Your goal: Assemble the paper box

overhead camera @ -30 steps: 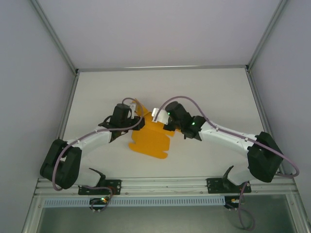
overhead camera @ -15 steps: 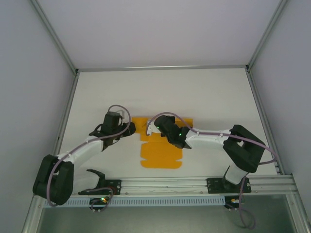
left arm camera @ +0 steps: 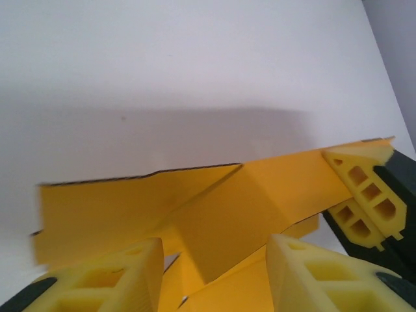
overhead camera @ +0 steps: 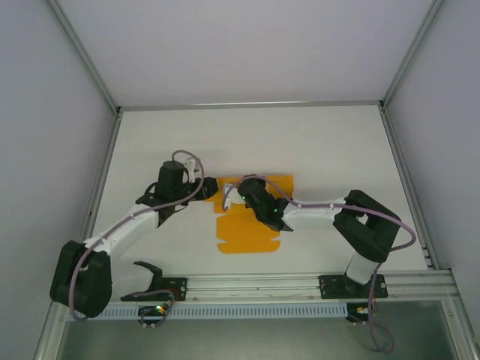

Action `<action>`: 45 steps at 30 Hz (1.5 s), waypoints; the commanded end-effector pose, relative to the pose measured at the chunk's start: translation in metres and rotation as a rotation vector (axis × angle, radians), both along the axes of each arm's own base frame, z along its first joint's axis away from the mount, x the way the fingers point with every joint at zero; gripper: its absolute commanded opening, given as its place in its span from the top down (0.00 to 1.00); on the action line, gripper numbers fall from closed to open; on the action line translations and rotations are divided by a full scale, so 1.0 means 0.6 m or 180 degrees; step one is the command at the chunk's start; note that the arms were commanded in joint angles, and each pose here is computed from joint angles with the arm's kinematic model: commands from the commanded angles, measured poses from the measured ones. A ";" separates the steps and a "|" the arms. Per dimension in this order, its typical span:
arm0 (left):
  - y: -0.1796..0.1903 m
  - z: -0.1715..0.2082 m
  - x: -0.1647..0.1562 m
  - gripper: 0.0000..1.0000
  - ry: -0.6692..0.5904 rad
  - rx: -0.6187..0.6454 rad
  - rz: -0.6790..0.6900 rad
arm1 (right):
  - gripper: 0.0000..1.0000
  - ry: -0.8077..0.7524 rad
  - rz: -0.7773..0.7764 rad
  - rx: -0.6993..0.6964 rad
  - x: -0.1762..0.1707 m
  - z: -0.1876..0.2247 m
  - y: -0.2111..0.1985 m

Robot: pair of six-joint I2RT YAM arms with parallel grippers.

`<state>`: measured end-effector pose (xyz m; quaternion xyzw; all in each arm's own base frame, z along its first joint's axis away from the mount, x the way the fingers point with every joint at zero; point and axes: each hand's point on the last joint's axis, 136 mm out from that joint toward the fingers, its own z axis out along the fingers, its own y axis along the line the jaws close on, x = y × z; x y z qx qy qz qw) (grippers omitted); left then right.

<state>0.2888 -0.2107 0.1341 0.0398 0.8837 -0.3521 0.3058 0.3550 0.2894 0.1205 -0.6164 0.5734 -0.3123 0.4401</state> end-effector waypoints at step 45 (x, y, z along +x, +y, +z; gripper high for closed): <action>-0.067 -0.011 -0.012 0.50 -0.0997 0.1340 -0.0913 | 0.96 0.1167 0.0193 0.1169 -0.013 0.039 -0.035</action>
